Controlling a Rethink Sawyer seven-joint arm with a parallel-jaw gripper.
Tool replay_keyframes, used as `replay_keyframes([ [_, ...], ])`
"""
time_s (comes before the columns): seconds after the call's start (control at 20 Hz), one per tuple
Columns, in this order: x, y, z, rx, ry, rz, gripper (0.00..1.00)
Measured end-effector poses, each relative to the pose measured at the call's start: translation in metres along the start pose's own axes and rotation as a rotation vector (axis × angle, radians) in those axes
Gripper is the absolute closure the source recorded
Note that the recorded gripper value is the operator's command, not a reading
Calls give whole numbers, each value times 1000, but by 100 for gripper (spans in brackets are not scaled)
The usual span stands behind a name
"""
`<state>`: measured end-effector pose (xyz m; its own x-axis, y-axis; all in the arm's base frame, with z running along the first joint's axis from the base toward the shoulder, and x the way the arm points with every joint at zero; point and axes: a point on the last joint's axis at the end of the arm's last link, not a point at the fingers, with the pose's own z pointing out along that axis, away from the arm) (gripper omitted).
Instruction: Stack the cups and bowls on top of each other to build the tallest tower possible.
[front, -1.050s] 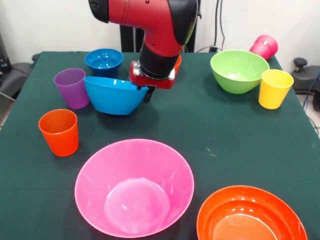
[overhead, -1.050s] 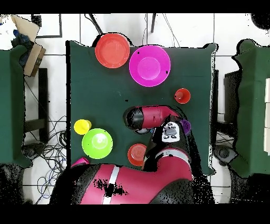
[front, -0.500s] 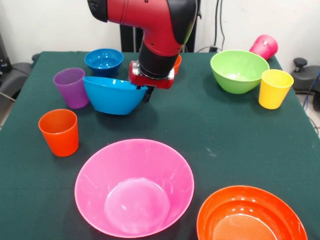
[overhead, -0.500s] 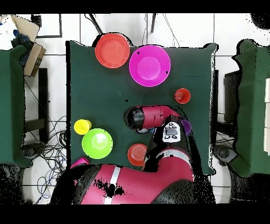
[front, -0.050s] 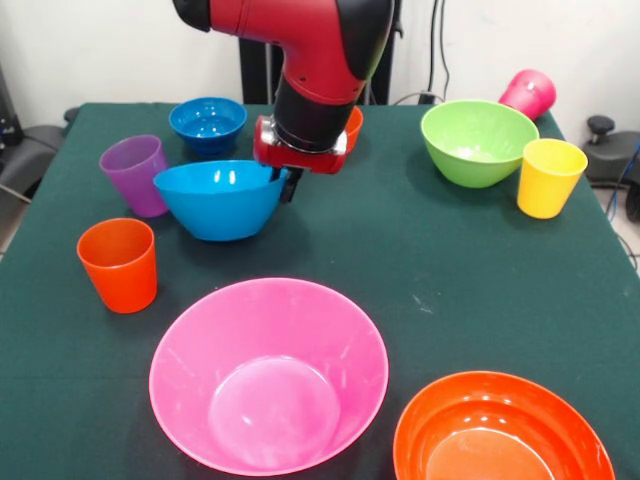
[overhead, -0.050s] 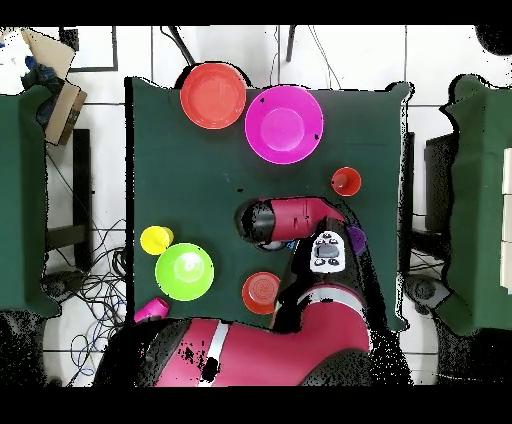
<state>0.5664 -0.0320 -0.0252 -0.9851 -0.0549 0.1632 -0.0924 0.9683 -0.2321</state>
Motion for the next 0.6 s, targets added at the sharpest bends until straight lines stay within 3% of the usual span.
replay_keyframes([
  [0.6, -9, -1, -10, 0, -21, 2, 100],
])
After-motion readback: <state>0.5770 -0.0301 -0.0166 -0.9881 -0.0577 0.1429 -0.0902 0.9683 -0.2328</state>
